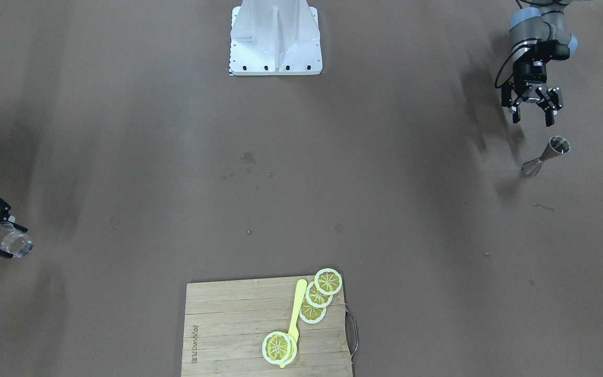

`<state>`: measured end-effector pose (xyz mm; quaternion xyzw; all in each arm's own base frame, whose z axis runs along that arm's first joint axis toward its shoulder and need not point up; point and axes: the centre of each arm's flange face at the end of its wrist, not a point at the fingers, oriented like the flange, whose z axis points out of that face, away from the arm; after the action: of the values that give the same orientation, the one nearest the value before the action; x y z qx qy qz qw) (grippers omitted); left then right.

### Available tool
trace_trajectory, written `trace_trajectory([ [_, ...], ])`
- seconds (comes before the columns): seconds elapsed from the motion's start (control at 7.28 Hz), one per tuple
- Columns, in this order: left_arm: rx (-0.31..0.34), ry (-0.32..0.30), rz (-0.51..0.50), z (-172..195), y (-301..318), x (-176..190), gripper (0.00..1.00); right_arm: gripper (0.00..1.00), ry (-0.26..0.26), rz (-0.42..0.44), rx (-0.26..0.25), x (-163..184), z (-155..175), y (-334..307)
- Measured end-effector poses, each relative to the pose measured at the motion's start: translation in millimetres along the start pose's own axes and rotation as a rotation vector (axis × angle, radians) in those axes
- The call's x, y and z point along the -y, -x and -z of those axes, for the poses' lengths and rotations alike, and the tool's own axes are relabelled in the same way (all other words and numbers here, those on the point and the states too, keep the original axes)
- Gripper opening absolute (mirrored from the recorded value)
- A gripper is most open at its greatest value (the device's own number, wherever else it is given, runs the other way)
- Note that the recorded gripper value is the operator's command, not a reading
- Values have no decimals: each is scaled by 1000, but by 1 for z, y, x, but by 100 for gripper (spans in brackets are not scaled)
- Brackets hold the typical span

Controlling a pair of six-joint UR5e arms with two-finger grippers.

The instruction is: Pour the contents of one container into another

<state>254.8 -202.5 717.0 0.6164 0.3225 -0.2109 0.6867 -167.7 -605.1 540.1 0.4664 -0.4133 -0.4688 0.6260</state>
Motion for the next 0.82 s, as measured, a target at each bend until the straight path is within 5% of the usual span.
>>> trace_trajectory([
  [0.82, 123, -36, -2, -47, -2, -5, 90, 0, -6, -2, -11, 104, 37, 7],
])
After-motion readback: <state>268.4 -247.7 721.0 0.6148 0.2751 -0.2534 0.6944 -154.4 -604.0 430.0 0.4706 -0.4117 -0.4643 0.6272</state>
